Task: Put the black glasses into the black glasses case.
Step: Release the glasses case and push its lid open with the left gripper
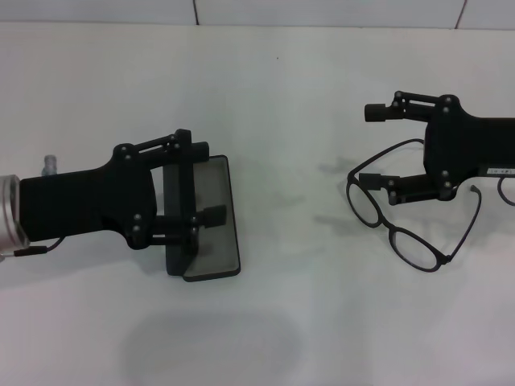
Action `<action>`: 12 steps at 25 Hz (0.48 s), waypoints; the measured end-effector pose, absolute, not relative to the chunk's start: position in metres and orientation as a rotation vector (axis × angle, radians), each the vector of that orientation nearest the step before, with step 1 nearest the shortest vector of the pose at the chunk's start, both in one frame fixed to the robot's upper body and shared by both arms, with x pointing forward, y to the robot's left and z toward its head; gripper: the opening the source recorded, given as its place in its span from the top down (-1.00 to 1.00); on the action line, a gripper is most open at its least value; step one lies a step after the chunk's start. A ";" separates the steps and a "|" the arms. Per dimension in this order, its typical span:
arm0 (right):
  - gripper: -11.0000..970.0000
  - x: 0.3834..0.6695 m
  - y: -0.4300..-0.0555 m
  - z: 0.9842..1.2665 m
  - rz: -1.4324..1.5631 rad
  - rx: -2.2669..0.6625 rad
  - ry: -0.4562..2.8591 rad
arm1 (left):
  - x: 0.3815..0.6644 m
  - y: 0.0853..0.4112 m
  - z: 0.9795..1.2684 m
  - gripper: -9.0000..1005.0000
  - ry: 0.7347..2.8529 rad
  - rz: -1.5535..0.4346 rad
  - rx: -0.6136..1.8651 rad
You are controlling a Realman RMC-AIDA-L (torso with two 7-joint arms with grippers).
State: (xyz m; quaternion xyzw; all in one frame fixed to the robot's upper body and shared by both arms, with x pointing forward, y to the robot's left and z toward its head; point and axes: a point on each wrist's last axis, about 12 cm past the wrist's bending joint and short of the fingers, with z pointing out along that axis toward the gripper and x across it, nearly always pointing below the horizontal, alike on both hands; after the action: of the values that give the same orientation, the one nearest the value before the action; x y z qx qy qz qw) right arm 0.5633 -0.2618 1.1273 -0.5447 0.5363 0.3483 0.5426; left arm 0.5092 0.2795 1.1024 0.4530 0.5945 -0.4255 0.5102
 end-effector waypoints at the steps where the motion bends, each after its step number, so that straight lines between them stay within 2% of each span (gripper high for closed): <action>1: -0.76 0.564 -0.262 1.127 0.822 -1.292 1.277 | 0.509 0.279 1.103 -0.75 1.431 -1.025 1.090; 12: -0.76 0.564 -0.264 1.126 0.811 -1.288 1.285 | 0.510 0.275 1.101 -0.74 1.450 -1.056 1.052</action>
State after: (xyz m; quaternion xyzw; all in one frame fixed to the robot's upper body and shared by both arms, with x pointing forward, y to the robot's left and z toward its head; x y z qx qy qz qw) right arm 0.5635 -0.2638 1.1256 -0.5427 0.5415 0.3415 0.5437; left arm 0.5096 0.2748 1.1015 0.4361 0.6011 -0.4381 0.5065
